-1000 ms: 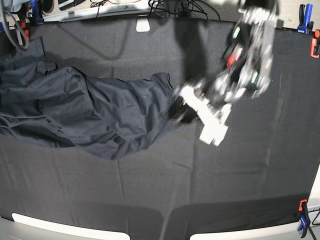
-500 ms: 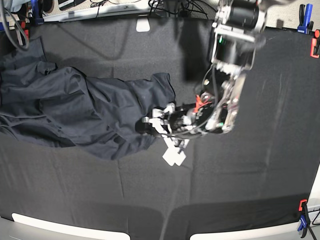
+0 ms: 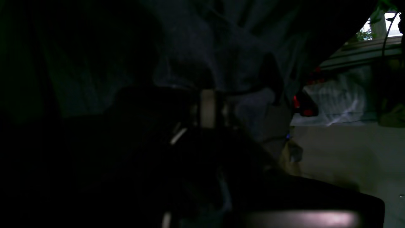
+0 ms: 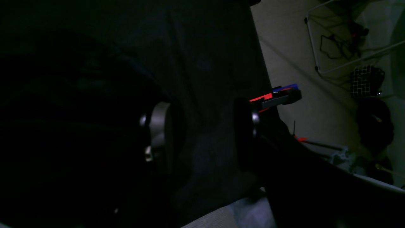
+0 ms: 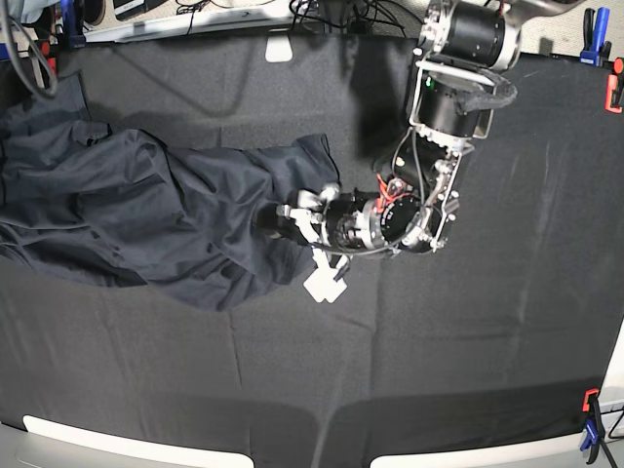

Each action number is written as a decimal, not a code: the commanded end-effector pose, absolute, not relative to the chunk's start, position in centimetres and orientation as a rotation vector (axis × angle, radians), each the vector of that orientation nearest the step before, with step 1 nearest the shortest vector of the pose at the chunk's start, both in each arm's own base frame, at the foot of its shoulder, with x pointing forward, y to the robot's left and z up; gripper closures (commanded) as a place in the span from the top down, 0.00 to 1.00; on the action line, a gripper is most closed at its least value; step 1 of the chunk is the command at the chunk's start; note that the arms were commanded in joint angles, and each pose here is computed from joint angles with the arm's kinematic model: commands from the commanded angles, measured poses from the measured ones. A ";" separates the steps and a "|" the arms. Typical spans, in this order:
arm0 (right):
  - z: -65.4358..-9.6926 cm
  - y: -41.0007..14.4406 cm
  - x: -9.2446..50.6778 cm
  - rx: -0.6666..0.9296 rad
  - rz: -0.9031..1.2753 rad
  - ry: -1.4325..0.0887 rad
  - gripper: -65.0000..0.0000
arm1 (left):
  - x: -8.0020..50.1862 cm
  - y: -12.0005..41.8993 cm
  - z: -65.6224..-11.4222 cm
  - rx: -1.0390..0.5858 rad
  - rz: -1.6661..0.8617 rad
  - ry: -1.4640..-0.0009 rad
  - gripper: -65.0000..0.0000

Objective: Layout the t-shirt on the table in an organized manner, then fold the t-shirt properly
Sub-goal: 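Lower the left gripper onto the shirt's bunched end and grasp it, then pull the grasped shirt end away from the right gripper with the left gripper, then hold the shirt with both grippers and stretch it apart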

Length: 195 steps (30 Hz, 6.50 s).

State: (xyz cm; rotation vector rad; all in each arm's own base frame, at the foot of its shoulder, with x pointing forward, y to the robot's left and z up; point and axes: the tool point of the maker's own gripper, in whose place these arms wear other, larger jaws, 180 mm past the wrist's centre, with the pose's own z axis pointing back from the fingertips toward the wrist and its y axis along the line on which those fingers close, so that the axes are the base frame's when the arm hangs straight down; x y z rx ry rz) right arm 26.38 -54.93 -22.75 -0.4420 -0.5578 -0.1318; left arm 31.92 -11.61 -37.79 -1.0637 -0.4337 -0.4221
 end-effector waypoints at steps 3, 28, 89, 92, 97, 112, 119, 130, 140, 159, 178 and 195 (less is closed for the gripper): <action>-20.0 -55.9 26.8 -0.487 -0.141 -0.615 0.44 | 32.5 -12.1 -36.2 -1.085 -0.461 -0.452 0.00; -20.9 -54.8 27.5 -0.432 -0.142 -0.639 0.44 | 35.5 -8.4 -34.2 -0.776 -0.537 -0.651 0.36; -20.8 -54.7 27.7 -0.423 -0.141 -0.652 0.44 | 29.9 -8.6 -37.0 -1.015 -0.318 -0.547 0.31; -20.8 -54.7 27.7 -0.423 -0.141 -0.652 0.44 | 30.5 -8.0 -37.8 -0.940 -0.339 -0.572 0.24; -20.8 -54.7 27.7 -0.423 -0.140 -0.652 0.44 | 30.4 -8.0 -37.8 -0.942 -0.338 -0.570 0.00; -20.8 -54.7 27.7 -0.423 -0.141 -0.652 0.44 | 26.4 -4.4 -39.8 -0.869 -0.510 -0.329 0.00; -20.8 -54.7 27.7 -0.423 -0.141 -0.652 0.44 | 26.7 2.2 -39.8 -0.824 -0.476 -0.337 0.00; -20.8 -54.7 27.7 -0.422 -0.141 -0.652 0.44 | 19.1 3.3 -38.8 -1.104 -0.406 -0.230 0.00; -19.9 -48.5 31.5 -0.085 -0.037 -0.871 0.44 | 20.0 -0.3 -34.1 -1.062 -0.609 -0.457 0.00; -24.1 -30.2 34.3 0.274 0.139 -1.085 0.44 | 20.8 -0.1 -34.0 -1.014 -0.610 -0.495 0.00; -26.4 -12.0 17.3 0.391 0.480 -0.886 0.44 | 25.9 0.6 -32.9 -0.864 -0.632 -0.676 0.00; -29.2 -6.6 14.7 0.462 0.639 -0.755 0.44 | 24.8 12.4 -34.1 -0.516 -0.490 -0.582 0.00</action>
